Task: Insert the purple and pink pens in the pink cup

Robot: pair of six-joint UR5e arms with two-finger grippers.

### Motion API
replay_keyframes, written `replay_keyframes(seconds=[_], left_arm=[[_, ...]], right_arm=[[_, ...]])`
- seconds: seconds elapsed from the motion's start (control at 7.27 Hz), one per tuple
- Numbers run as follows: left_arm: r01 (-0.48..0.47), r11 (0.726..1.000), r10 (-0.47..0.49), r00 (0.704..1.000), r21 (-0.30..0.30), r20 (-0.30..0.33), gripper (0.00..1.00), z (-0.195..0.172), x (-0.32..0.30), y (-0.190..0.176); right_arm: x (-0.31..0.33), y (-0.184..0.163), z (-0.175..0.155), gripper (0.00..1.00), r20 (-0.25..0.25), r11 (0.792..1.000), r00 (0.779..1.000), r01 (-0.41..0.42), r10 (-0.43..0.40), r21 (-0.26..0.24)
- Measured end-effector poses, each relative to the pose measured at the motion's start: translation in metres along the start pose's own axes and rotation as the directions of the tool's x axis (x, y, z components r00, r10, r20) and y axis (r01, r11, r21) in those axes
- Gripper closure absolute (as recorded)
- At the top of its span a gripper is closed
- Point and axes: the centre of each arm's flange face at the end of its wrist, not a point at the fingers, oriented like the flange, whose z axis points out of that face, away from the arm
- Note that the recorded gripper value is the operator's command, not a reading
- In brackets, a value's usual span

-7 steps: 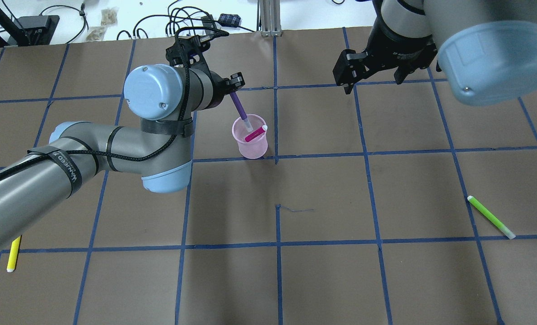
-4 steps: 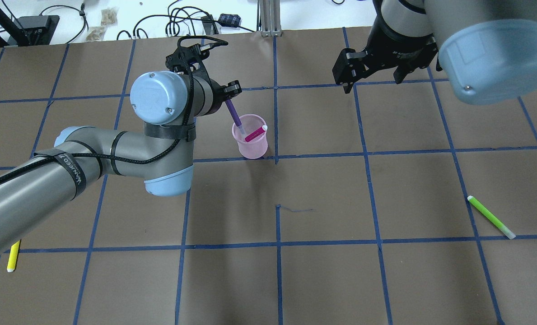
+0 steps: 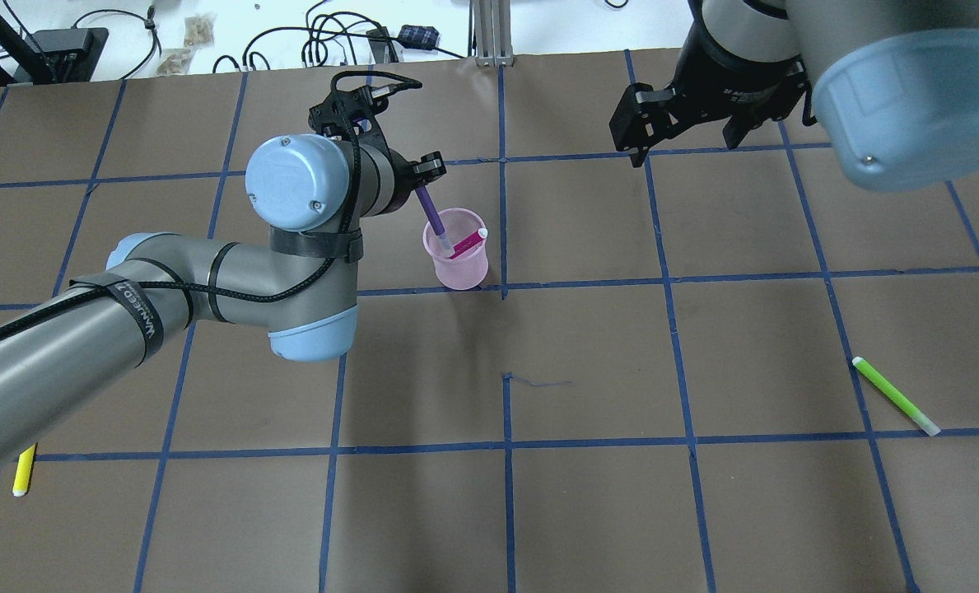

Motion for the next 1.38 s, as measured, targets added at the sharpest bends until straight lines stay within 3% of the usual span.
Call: replay_keyframes(seconds=[0.28, 0.55, 0.83, 1.1, 1.24, 1.38], left_arm=[[-0.001, 1.0, 0.001, 1.0, -0.012, 0.006, 0.22, 0.007, 0.002, 0.004], [0.004, 1.0, -0.004, 1.0, -0.031, -0.002, 0.0, 0.009, 0.003, 0.001], [0.04, 0.993, -0.041, 0.999, -0.112, -0.004, 0.0, 0.0, -0.009, -0.034], [-0.003, 0.966, 0.002, 1.0, -0.259, -0.004, 0.0, -0.026, -0.058, -0.097], [-0.048, 0.938, 0.053, 0.999, -0.342, 0.005, 0.0, -0.049, -0.087, -0.116], [-0.082, 0.9, 0.11, 0.993, -0.429, 0.04, 0.0, -0.08, -0.106, -0.124]], right_arm=[[0.0, 0.002, -0.001, 0.0, -0.001, 1.0, 1.0, -0.001, 0.001, 0.002], [-0.003, 0.004, -0.002, 0.0, 0.008, 1.0, 1.0, -0.005, 0.005, 0.005], [-0.012, 0.001, 0.003, 0.0, 0.058, 1.0, 0.998, 0.003, -0.003, 0.005], [-0.022, -0.009, 0.014, 0.0, 0.158, 1.0, 0.987, 0.0, 0.0, -0.002], [-0.016, -0.012, 0.014, 0.0, 0.143, 1.0, 0.99, -0.007, 0.006, 0.007], [-0.001, -0.015, 0.013, 0.0, 0.093, 1.0, 0.995, -0.026, 0.025, 0.01]])
